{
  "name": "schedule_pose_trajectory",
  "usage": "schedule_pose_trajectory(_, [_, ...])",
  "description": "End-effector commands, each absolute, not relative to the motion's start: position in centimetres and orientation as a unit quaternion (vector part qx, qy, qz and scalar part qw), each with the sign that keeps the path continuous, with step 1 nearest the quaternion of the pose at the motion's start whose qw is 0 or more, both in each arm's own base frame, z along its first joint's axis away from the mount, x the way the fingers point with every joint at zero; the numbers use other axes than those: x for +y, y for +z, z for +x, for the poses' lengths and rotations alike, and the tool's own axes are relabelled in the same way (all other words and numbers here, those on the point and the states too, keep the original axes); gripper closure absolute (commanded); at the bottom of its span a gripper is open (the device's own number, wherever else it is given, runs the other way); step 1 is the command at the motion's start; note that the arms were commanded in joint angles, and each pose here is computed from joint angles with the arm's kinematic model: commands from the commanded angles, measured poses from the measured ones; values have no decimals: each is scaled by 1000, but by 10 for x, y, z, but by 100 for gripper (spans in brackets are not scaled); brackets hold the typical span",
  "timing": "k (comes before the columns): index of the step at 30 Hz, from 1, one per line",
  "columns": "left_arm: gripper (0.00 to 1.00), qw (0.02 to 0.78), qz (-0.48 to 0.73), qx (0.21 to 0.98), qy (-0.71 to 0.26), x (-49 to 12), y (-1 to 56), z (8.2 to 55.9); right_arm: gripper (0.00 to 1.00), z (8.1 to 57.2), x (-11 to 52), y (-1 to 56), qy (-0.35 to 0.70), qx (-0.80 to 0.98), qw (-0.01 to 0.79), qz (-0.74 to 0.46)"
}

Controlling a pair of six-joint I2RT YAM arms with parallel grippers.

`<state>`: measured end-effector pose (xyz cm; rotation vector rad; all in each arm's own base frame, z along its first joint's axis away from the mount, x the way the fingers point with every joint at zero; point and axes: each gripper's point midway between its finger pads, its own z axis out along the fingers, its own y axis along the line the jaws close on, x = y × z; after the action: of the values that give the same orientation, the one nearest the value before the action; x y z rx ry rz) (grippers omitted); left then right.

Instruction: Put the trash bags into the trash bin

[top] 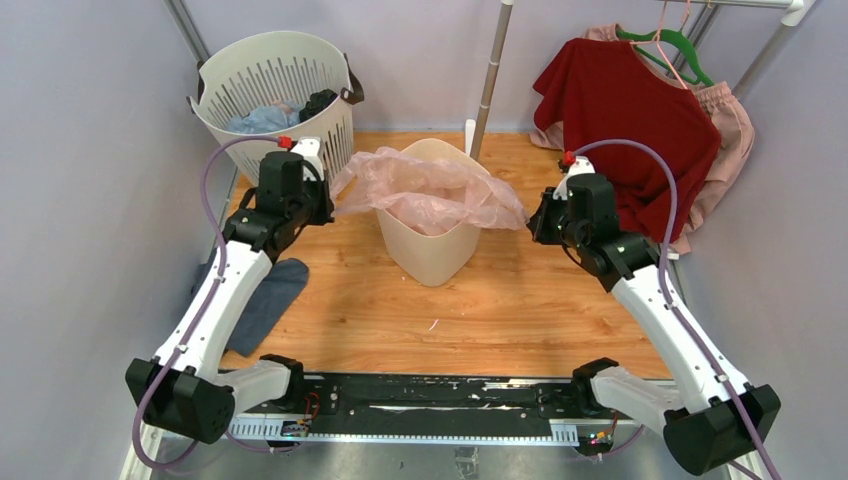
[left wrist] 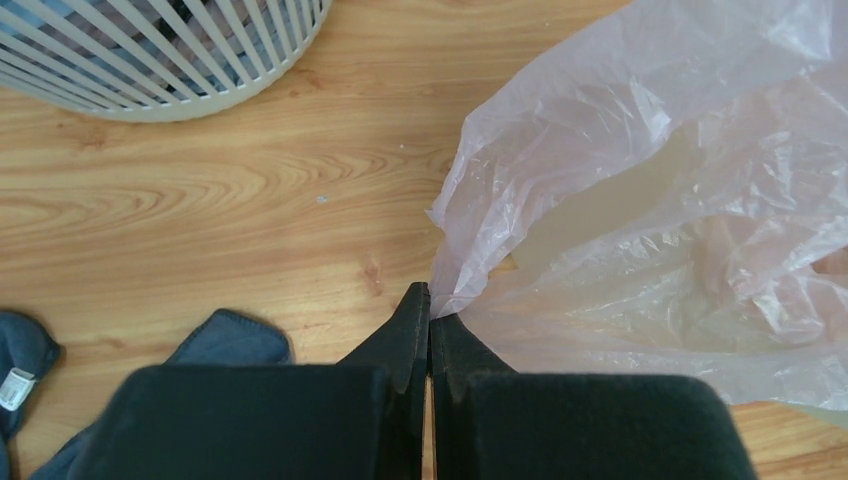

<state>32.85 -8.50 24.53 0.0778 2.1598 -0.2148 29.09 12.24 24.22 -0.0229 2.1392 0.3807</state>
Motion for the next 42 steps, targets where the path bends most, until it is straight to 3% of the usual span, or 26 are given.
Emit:
schedule_pose_trajectory(1, [100,474,13,878,-72,-77,238,340,100,303,122,229,167,872,460,10])
schedule_pose_trajectory(19, [99,468,21,880,-73,-82,223,355,100,335,127,195,176,887,426,21])
schedule_pose_trajectory(21, [96,476,32,874,-88,-88,235,354,90,326,122,207,166,887,431,16])
schedule_pose_trajectory(26, [84,480,66,865,-134,-106,254,348,43,299,117,263,169,871,460,-42])
schedule_pose_trajectory(28, [79,479,79,863,-144,-111,261,348,33,285,118,291,173,856,480,-86])
schedule_pose_trajectory(34, [74,472,106,861,-157,-119,274,349,27,264,132,348,210,811,520,-165])
schedule_pose_trajectory(42, [74,470,129,858,-160,-124,284,357,28,309,163,347,217,801,511,-222])
